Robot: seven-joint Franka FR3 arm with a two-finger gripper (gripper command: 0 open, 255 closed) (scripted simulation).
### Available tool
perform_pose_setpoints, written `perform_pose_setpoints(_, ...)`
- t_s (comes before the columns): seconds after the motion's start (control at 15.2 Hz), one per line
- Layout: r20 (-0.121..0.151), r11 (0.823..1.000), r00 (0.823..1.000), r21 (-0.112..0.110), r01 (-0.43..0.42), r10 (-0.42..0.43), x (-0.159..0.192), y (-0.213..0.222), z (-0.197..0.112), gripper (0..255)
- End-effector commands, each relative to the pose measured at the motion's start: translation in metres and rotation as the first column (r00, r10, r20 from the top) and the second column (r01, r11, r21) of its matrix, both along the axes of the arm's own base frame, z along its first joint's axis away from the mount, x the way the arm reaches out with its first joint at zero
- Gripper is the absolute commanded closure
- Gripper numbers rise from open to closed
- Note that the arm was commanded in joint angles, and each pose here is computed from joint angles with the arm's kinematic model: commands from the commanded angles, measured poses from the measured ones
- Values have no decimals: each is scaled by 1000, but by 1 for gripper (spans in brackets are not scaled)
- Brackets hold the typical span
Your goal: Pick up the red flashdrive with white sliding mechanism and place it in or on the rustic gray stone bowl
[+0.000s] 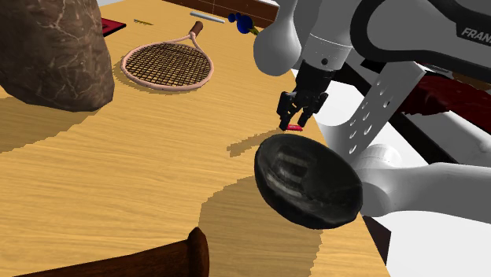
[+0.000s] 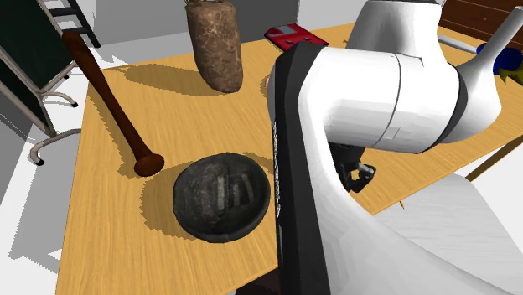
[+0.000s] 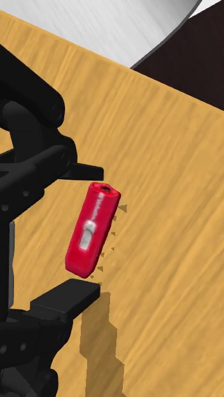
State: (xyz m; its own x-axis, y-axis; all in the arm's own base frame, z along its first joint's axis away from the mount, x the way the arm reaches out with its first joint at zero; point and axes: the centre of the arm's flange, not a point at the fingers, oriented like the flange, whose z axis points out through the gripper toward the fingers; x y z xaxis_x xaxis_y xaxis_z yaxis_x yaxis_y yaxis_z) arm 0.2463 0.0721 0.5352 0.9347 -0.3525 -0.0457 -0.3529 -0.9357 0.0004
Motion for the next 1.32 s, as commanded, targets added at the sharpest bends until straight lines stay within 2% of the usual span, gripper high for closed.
perform_pose_setpoints(0.0,-4,1000,1000,-1,1,-1,0,0,-2,255)
perform_pose_setpoints(0.53,-4,1000,1000,-1,1,-1,0,0,-2,255)
perform_pose_setpoints(1.25,-4,1000,1000,-1,1,-1,0,0,57,255)
